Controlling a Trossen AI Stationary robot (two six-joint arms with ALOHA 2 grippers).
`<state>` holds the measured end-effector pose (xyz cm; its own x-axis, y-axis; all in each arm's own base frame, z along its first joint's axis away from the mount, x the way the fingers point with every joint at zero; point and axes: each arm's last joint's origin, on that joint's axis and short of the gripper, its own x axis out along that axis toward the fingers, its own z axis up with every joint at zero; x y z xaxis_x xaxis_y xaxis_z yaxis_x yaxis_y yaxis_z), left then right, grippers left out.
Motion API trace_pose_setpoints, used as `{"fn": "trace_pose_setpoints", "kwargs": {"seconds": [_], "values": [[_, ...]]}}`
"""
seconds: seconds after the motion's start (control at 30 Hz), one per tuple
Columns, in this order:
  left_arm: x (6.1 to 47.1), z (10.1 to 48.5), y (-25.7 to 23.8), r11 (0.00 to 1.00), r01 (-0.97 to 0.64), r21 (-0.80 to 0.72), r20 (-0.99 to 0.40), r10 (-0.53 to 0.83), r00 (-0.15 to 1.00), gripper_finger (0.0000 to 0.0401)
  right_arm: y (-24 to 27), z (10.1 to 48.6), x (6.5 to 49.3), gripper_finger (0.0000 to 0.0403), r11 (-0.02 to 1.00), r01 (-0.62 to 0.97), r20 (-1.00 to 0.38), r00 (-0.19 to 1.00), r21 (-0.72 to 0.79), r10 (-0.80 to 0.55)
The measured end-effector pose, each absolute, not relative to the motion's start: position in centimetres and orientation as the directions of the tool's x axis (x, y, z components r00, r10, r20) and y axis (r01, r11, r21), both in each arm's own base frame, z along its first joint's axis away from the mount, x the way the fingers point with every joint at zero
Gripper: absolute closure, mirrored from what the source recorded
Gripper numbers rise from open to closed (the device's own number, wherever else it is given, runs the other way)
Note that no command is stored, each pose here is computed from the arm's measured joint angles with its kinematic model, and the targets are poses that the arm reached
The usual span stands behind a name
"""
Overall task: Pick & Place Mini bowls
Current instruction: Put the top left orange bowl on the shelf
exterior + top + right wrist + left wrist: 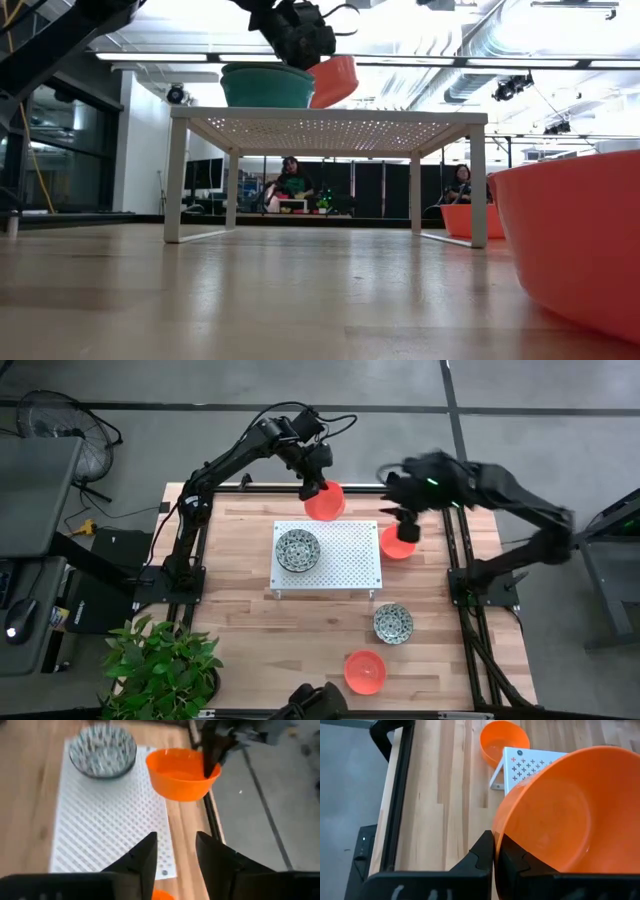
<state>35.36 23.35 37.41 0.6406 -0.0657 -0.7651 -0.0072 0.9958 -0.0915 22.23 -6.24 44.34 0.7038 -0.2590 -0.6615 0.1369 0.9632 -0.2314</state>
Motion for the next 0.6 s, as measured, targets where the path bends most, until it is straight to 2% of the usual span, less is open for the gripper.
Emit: {"fn": "trace_pose_setpoints", "kwargs": {"seconds": [0.17,0.33,0.47,0.6], "values": [[35.4,37.4,23.5,0.993,-0.078,-0.087,-0.775,-0.018,0.632,0.0401,-8.9,44.7,26.3,0.0244,0.943,-0.058,-0.785,0.572,-0.329,-0.238],[35.6,37.4,23.6,0.991,-0.129,-0.046,-0.783,0.045,0.62,0.0401,-10.3,43.8,29.9,0.0224,0.907,-0.216,-0.851,0.475,-0.361,-0.225],[35.5,37.4,23.7,0.991,-0.131,-0.022,-0.794,0.062,0.604,0.0401,-11.3,42.5,32.5,0.0222,0.867,-0.309,-0.866,0.442,-0.391,-0.233],[35.4,37.3,23.6,0.995,-0.101,0.001,-0.8,0.061,0.597,0.0401,-11.9,41.6,33.4,0.0221,0.841,-0.334,-0.855,0.452,-0.426,-0.254]]}}
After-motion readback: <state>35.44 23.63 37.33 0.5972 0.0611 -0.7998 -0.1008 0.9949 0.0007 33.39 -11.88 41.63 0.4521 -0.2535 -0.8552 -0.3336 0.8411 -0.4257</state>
